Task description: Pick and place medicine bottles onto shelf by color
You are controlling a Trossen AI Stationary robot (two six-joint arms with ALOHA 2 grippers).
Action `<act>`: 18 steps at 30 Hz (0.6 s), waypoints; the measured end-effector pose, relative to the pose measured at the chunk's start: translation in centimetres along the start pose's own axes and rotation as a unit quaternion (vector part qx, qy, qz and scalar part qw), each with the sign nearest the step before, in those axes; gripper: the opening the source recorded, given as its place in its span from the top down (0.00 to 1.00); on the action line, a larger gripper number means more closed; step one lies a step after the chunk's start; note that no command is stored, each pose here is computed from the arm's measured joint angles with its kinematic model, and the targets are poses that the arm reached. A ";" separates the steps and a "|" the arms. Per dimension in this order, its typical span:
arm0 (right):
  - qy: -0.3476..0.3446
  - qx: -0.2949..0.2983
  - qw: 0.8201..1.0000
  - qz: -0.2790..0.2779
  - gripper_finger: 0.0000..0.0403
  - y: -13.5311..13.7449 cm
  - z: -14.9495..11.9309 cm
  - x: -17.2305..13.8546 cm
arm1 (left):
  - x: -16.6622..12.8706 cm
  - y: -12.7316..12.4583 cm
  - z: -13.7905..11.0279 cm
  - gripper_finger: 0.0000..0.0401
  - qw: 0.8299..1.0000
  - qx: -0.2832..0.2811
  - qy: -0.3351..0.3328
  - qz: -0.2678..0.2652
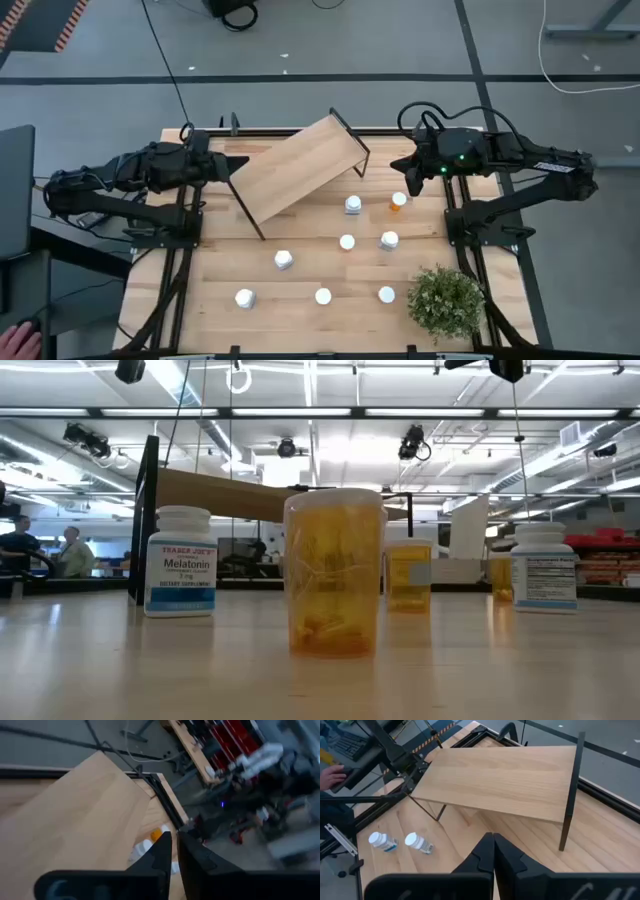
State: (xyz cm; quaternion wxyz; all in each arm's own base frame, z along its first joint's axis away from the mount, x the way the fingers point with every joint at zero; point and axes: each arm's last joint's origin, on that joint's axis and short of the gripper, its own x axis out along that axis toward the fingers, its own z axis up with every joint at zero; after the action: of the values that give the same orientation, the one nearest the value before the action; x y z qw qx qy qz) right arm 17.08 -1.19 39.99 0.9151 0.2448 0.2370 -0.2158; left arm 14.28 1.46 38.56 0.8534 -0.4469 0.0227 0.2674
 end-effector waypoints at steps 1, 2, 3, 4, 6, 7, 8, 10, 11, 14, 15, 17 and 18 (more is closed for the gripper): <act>0.000 0.000 1.000 0.000 0.99 0.0 0.0 0.0 | 0.0 0.0 0.0 0.89 1.000 0.001 0.001 0.000; 0.000 0.000 1.000 0.000 0.99 0.0 0.0 0.0 | 0.0 0.0 -0.1 0.89 1.000 0.012 0.003 -0.002; 0.000 0.000 1.000 0.000 0.99 0.0 0.0 0.0 | -0.1 -0.1 -0.1 0.88 1.000 0.025 0.006 -0.005; 0.000 0.000 1.000 0.000 0.99 0.0 0.0 0.0 | 0.0 -0.2 -0.3 0.88 0.999 0.037 0.010 -0.008; 0.002 -0.001 1.000 -0.001 0.99 0.0 0.0 0.1 | 0.2 -0.6 -0.6 0.88 0.998 0.056 0.021 -0.023; 0.005 -0.004 1.000 -0.003 0.99 0.0 -0.1 0.1 | 0.4 -0.8 -0.8 0.88 0.997 0.069 0.029 -0.031; 0.014 -0.010 1.000 -0.009 0.99 -0.1 -0.2 0.2 | 0.7 -1.0 -1.1 0.88 0.995 0.080 0.040 -0.035; 0.041 -0.023 0.999 -0.027 0.99 -0.4 -0.7 0.2 | 1.6 -1.2 -1.9 0.87 0.993 0.095 0.066 -0.029; 0.056 -0.027 0.997 -0.037 0.99 -0.6 -1.0 0.3 | 2.1 -1.3 -2.5 0.87 0.991 0.102 0.081 -0.025; 0.113 -0.032 0.990 -0.076 0.99 -1.3 -2.1 0.2 | 3.7 -1.8 -4.0 0.87 0.983 0.125 0.131 -0.034; 0.127 -0.029 0.988 -0.087 0.99 -1.5 -2.3 0.1 | 4.1 -2.0 -4.5 0.87 0.978 0.134 0.151 -0.042; 0.150 -0.020 0.983 -0.102 0.99 -1.9 -2.7 -0.1 | 5.0 -2.5 -5.5 0.85 0.964 0.174 0.195 -0.052; 0.156 -0.017 0.982 -0.107 0.99 -1.9 -2.8 -0.2 | 5.3 -2.9 -5.9 0.84 0.954 0.200 0.218 -0.056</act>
State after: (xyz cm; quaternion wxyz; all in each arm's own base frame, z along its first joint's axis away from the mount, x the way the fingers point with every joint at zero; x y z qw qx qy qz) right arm 15.02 -1.11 37.22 0.8425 0.2331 0.4052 -0.2677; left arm 21.37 -2.12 35.68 0.9133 -0.3148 0.2358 0.1052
